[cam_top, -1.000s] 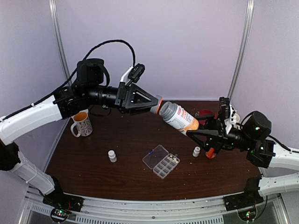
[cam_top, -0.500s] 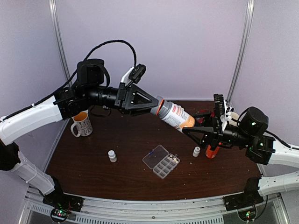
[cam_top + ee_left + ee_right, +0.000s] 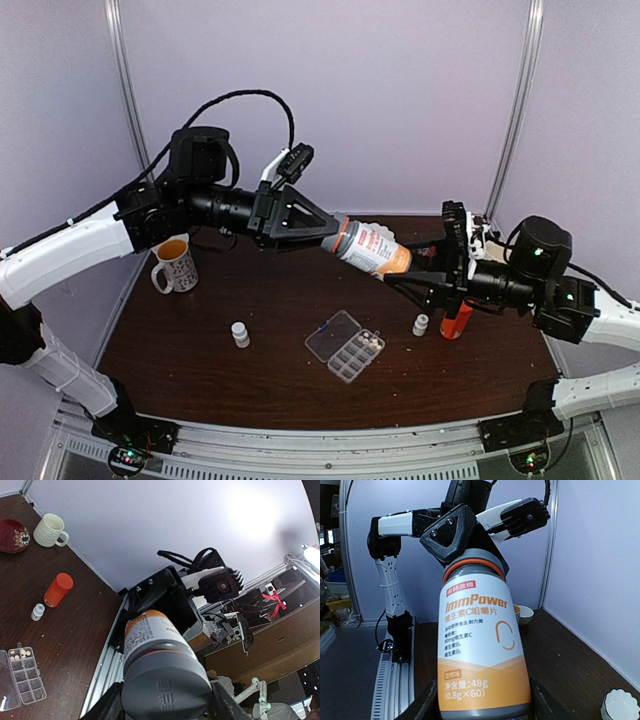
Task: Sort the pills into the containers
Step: Close the lid of the pill bottle.
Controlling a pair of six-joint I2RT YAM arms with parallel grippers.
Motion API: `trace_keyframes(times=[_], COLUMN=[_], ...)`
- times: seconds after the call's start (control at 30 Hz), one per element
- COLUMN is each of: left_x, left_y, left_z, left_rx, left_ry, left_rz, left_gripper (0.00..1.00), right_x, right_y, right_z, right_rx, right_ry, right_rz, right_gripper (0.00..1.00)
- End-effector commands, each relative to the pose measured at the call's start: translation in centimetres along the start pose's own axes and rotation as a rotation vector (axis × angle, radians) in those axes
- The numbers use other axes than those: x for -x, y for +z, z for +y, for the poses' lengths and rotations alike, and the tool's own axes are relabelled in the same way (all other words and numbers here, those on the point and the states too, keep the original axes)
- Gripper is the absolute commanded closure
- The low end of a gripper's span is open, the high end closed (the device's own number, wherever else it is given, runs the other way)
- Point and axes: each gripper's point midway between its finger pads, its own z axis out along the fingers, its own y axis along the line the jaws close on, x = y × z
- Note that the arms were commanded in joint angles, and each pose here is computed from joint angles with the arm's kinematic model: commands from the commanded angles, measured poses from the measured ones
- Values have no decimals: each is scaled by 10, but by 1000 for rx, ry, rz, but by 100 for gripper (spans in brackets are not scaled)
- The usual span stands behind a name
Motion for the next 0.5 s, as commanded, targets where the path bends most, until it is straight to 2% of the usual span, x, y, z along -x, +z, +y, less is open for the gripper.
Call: trace_keyframes(times=[0.0, 0.47], left_x=[2, -2], left_y=[4, 10], left_z=[1, 17], left_rx=[16, 24], left_ry=[9, -66], left_rz=[15, -4], left_gripper=[57, 57], right_x=[7, 17], right_y=[-1, 9], right_z=[-8, -15], right_rx=[-78, -292], right_ry=[-183, -545], right_rz=[46, 112], right_gripper=[100, 100])
